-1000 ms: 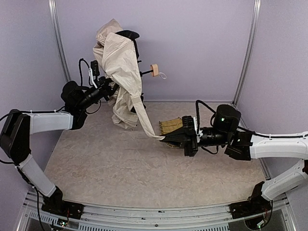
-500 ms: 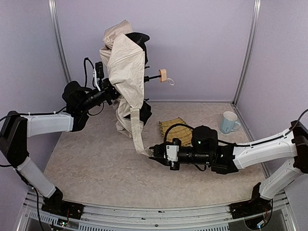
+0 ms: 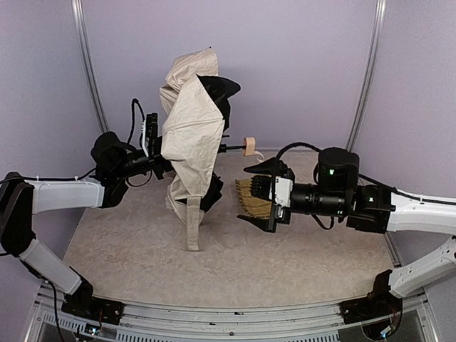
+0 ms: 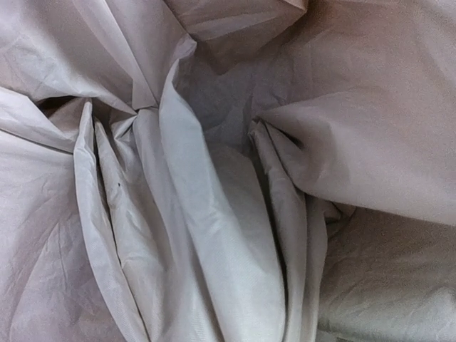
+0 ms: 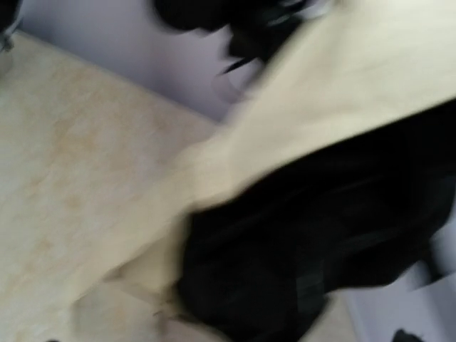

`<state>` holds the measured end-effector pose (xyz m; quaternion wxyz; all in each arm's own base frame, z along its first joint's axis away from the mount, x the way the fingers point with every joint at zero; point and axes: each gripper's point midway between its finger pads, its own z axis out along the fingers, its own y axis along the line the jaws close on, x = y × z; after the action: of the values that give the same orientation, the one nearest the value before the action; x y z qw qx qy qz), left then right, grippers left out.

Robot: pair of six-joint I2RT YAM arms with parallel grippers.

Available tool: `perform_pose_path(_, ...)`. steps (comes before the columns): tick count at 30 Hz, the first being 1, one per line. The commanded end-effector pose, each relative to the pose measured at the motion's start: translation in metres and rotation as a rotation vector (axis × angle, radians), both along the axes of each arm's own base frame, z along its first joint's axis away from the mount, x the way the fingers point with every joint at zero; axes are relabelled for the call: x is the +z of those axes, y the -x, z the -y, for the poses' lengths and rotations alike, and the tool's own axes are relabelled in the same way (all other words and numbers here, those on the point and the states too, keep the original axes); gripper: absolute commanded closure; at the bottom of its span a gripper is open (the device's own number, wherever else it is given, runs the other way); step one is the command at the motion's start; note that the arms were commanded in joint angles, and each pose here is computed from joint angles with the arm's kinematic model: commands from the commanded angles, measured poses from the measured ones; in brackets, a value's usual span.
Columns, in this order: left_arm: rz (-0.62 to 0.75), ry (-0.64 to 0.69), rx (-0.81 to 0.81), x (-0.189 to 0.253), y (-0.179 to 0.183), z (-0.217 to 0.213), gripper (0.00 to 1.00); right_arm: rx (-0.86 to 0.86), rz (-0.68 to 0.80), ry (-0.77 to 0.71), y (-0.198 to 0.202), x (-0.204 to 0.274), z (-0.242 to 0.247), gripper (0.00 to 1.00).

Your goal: Put away the umbrella

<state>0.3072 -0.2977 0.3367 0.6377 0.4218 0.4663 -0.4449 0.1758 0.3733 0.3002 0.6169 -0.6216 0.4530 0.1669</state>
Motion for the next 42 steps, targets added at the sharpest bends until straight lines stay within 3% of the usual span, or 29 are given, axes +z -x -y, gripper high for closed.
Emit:
perform_pose_path(1,0.122,-0.04,-0.076,0.006,0.037,0.014,1.0,0.015,-0.053,-0.001,-0.023,0.029,0.008,0.0)
perform_pose_path(5,0.15,-0.072,-0.102,0.002,0.054,0.023,1.0,0.028,-0.11,0.044,-0.053,0.032,0.004,0.04)
perform_pose_path(12,0.189,-0.094,-0.149,-0.003,0.073,0.032,1.0,0.146,-0.237,0.237,-0.059,-0.008,-0.013,0.14)
perform_pose_path(17,0.226,-0.086,-0.212,-0.008,0.088,0.036,1.0,0.092,-0.248,0.249,-0.075,-0.023,-0.014,0.3)
perform_pose_path(20,0.235,-0.083,-0.234,-0.011,0.094,0.04,1.0,0.074,-0.248,0.234,-0.081,-0.028,-0.018,0.53)
perform_pose_path(22,0.239,-0.077,-0.243,-0.013,0.096,0.041,1.0,0.062,-0.253,0.235,-0.083,-0.031,-0.018,0.56)
perform_pose_path(26,0.254,-0.054,-0.231,-0.009,0.095,0.04,1.0,0.067,-0.266,0.238,-0.082,-0.036,-0.015,0.46)
perform_pose_path(34,0.285,-0.07,-0.199,-0.015,0.091,0.034,1.0,0.287,-0.311,-0.025,-0.047,0.048,0.041,0.26)
perform_pose_path(38,0.346,-0.069,-0.187,-0.013,0.096,0.032,1.0,0.209,-0.449,-0.007,-0.065,0.041,0.048,0.15)
perform_pose_path(42,0.361,-0.013,-0.148,0.002,0.098,0.024,1.0,0.241,-0.503,0.001,-0.05,0.016,0.053,0.05)
